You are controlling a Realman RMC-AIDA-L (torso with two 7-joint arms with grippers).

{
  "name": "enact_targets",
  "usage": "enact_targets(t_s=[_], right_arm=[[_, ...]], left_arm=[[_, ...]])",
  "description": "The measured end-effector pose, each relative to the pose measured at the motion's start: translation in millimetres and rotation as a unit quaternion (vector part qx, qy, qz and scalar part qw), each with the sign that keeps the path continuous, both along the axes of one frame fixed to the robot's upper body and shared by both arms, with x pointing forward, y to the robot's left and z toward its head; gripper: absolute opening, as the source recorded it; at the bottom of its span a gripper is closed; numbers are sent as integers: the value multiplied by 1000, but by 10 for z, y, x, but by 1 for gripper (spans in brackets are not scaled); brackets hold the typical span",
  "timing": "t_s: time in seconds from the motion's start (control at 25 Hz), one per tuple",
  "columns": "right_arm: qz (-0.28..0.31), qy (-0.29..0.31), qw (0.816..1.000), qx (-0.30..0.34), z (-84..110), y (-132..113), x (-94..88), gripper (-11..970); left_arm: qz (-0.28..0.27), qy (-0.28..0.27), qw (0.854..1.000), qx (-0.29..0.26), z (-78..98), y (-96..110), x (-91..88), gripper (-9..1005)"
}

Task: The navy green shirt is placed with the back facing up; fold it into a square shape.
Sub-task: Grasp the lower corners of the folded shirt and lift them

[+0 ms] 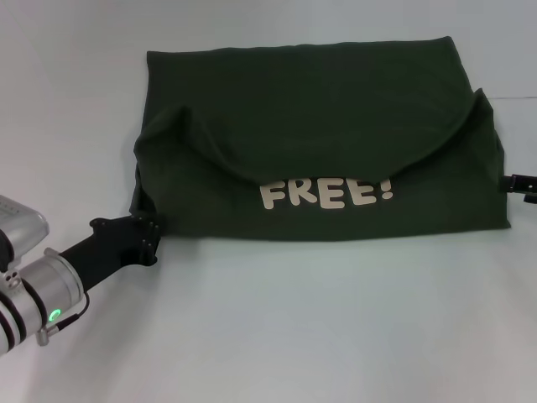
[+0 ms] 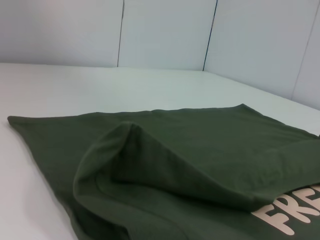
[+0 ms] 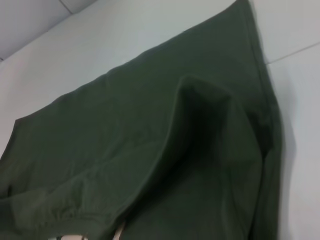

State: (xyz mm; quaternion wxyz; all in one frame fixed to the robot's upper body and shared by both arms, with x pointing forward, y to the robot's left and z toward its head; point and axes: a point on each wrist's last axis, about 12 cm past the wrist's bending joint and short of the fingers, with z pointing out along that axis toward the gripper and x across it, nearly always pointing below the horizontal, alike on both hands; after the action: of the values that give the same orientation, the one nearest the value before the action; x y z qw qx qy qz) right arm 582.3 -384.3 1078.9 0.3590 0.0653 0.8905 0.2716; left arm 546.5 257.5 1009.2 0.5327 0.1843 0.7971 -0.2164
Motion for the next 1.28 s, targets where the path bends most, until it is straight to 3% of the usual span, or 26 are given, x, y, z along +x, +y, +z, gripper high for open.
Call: enact_targets(t_s=[0.44, 0.96, 1.28], right_arm=[[12, 6, 1000, -10, -108, 201, 37, 704], [14, 6, 1000, -17, -148, 226, 27, 637], [24, 0, 1000, -20, -169, 179, -53, 439]], left_arm=[[-4, -3, 1000, 2, 14, -14, 16, 6], [-3, -1, 1000, 3, 6, -7, 8, 7], [-3, 0, 1000, -2, 4, -5, -4, 7]])
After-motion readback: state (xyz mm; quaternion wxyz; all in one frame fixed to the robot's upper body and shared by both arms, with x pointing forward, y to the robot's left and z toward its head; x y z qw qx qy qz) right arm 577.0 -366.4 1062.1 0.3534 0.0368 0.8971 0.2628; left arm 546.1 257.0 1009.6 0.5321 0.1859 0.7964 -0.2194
